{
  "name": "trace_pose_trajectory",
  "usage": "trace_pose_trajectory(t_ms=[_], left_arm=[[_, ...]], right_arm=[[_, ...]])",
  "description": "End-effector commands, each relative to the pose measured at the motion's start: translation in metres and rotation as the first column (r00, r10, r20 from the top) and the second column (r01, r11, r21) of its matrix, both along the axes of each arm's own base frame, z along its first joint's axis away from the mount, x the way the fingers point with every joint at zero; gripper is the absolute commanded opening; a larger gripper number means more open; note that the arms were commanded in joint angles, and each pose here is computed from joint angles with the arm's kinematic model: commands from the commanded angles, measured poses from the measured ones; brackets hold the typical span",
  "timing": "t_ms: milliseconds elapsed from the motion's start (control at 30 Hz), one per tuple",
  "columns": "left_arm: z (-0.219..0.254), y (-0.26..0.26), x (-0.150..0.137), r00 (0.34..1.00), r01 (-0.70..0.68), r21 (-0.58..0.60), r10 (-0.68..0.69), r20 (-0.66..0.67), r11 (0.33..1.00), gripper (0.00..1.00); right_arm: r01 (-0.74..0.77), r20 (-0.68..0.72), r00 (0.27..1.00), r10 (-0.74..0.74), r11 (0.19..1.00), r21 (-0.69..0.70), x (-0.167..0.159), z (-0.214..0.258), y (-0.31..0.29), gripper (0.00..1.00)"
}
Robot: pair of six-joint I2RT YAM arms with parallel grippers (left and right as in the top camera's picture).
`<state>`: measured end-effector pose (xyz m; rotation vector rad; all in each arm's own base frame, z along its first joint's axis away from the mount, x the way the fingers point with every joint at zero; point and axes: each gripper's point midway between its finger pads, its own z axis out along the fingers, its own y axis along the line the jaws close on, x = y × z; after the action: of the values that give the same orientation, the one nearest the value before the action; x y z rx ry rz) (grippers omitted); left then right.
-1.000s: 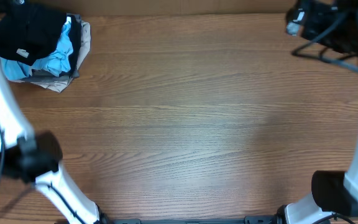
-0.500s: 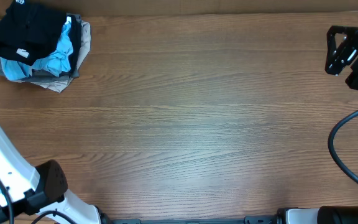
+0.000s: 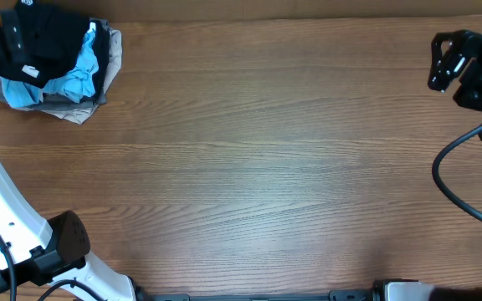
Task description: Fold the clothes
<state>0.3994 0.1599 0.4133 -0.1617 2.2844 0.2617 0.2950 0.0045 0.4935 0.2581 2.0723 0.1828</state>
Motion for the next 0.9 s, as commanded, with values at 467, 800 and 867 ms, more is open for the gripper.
trace_pose_trajectory(t_ms=[467,800,867], left_arm=[[-0.012,-0.006,-0.014,0.998,-0.013,-0.036,0.011,-0.068,0.999,1.00],[-0.012,-0.006,-0.014,0.998,-0.013,-0.036,0.011,-0.068,0.999,1.00],[-0.012,-0.006,-0.014,0.998,-0.013,-0.036,0.011,-0.068,0.999,1.00]], right_arm=[[0.028,0.320,0.947,-0.025,1.000,-0.006,-0.050,-0.125,-0.008,1.00],[0.053,0.466,0.884,-0.045,0.999,-0.005,-0.045,-0.239,-0.013,1.00],[0.050,0.483,0.875,-0.042,0.999,-0.005,-0.043,-0.259,-0.013,1.00]])
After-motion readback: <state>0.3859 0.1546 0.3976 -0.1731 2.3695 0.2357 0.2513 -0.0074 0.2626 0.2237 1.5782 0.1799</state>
